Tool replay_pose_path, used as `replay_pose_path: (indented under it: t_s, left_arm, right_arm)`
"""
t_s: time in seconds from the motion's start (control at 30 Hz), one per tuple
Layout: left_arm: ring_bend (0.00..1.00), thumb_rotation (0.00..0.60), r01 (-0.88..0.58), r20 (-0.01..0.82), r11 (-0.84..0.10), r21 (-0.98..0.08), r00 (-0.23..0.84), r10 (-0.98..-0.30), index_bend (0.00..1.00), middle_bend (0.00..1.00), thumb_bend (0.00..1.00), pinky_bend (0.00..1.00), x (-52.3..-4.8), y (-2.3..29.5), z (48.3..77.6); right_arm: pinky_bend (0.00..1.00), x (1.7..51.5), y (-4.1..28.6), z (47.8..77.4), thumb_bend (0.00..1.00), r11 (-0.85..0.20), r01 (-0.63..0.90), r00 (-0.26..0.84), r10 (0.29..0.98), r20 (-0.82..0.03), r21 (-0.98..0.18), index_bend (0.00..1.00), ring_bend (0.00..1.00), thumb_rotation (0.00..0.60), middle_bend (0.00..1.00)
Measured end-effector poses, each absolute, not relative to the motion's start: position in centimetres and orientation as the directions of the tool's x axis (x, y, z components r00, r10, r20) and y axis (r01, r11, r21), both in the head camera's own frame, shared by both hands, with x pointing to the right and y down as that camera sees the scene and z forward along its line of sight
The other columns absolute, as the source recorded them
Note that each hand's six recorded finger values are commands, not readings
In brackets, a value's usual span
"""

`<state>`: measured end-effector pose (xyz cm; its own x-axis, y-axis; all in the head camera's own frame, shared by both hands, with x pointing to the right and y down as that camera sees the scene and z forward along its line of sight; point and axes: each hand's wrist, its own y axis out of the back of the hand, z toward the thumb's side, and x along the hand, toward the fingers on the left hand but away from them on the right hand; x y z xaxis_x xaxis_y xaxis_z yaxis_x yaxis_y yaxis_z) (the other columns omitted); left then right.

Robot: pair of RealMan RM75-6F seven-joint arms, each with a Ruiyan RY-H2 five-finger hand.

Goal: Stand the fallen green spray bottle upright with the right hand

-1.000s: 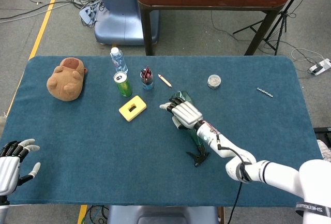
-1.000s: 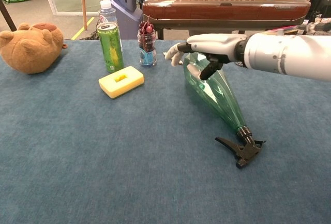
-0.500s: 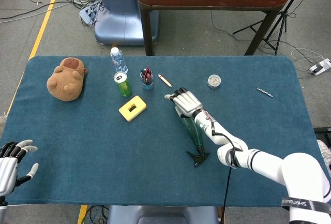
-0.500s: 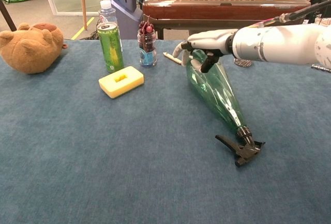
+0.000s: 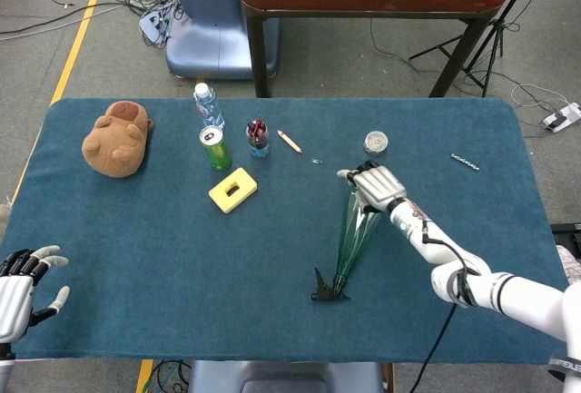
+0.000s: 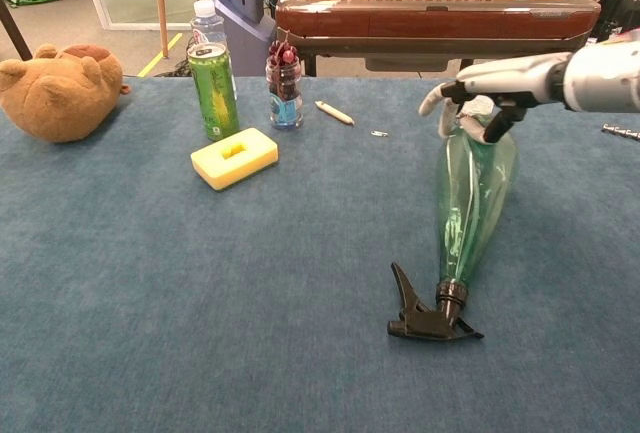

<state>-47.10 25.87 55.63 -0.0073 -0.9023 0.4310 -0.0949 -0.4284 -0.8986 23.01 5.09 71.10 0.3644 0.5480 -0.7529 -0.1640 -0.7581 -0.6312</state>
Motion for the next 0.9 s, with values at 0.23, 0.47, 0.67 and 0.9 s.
replay_pose_path:
  t_s: [0.23,0.47,0.67,0.9]
  left_arm:
    - [0.21,0.6,-0.095,0.435,-0.433,-0.896,-0.002,-0.9,0.37,0.25,0.33,0.14,-47.1,25.7,56.0]
    - [0.21,0.6,-0.094,0.428,-0.427,-0.899,0.008,-0.904,0.37,0.25,0.33,0.14,-46.6,25.5,55.9]
    - [0.21,0.6,-0.084,0.424,-0.421,-0.903,-0.016,-0.905,0.37,0.25,0.33,0.14,-47.1,25.6,55.6]
    - [0.21,0.6,-0.088,0.426,-0.424,-0.901,-0.012,-0.904,0.37,0.25,0.33,0.14,-47.0,25.7,55.6]
  right_arm:
    - [0.1,28.6,7.2,68.8,0.55,-0.774,-0.136,0.297,0.563,-0.771,-0.618,0.15,0.15,0.6,0.27]
    - [0.1,28.1,6.9,66.8,0.18,-0.719,-0.093,0.342,0.627,-0.7,-0.689,0.15,0.15,0.6,0.24]
    - [0.1,25.0,8.2,65.1,0.1,-0.68,-0.111,0.464,0.609,-0.643,-0.725,0.15,0.15,0.6,0.24]
    - [0.1,22.3,11.7,64.0,0.1,-0.65,-0.197,0.607,0.507,-0.612,-0.734,0.19,0.15,0.6,0.24]
